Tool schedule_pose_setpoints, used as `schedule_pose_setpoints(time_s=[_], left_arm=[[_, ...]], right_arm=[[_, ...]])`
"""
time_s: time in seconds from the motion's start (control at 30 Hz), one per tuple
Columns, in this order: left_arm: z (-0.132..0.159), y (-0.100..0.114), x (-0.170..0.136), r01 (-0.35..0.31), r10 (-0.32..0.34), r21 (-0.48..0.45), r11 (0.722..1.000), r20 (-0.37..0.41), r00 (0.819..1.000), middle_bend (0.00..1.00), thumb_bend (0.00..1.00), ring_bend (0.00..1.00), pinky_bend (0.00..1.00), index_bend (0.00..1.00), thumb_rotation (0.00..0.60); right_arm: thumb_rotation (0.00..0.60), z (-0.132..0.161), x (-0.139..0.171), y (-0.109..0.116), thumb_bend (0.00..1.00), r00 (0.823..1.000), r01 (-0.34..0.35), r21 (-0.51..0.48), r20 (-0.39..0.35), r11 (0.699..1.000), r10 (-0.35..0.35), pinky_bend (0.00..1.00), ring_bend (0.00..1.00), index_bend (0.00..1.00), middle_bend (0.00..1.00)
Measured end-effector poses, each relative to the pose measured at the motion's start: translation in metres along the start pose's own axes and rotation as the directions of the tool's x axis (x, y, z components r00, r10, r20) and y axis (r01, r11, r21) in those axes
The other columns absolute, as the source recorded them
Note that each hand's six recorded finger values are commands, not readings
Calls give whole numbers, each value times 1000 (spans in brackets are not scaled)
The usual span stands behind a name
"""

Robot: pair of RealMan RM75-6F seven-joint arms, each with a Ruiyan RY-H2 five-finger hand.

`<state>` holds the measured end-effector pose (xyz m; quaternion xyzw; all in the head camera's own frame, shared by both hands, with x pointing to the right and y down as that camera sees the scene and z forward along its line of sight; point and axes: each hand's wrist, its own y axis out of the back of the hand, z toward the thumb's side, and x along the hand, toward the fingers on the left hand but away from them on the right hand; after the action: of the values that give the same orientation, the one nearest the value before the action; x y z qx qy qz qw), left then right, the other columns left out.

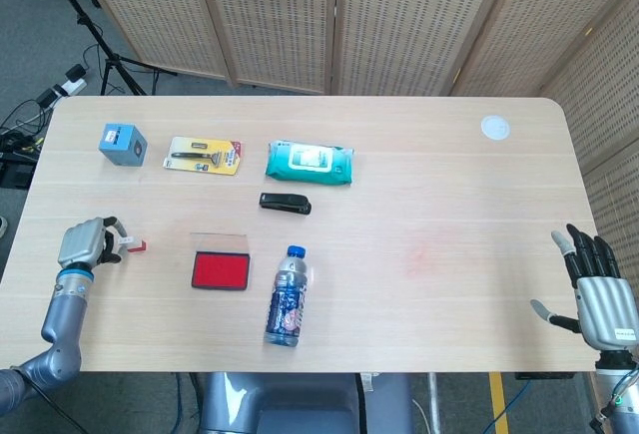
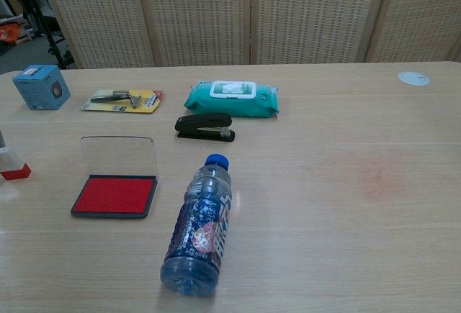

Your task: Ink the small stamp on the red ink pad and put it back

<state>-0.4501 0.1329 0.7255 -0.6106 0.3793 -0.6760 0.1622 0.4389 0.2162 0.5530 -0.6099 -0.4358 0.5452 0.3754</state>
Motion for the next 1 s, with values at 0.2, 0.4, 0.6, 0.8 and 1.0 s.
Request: schedule_pose_setpoints(time_s=[0.2,0.4,0.6,0.8,1.0], left_arm=[[1,1,-1,-3,3,11,1000,5,1000,885,362,911,867,558,600],[2,2,-3,-3,2,20,1000,8,1000,885,365,911,867,577,600],[11,8,-11,5,-6,15,1000,42,999,885,366,911,866,586,600],[35,20,-36,50,-52,20,999,131,990,885,366,911,867,593,600],[65,38,-64,132,-139,47,990,224,964,887,365,911,866,593,600]], right_arm=[[600,0,0,-1,0,1000,-4,1,-1,1000,4,0,0,0,0],[600,0,0,-2,0,1000,-8,-2,3,1000,8,0,0,0,0],[600,-1,-1,-2,0,1000,-12,-1,3,1000,12,0,0,0,0],[600,1,0,-3,0,1000,-12,0,0,1000,12,0,0,0,0],[600,0,-1,-3,0,1000,-13,-2,3,1000,13,0,0,0,0]])
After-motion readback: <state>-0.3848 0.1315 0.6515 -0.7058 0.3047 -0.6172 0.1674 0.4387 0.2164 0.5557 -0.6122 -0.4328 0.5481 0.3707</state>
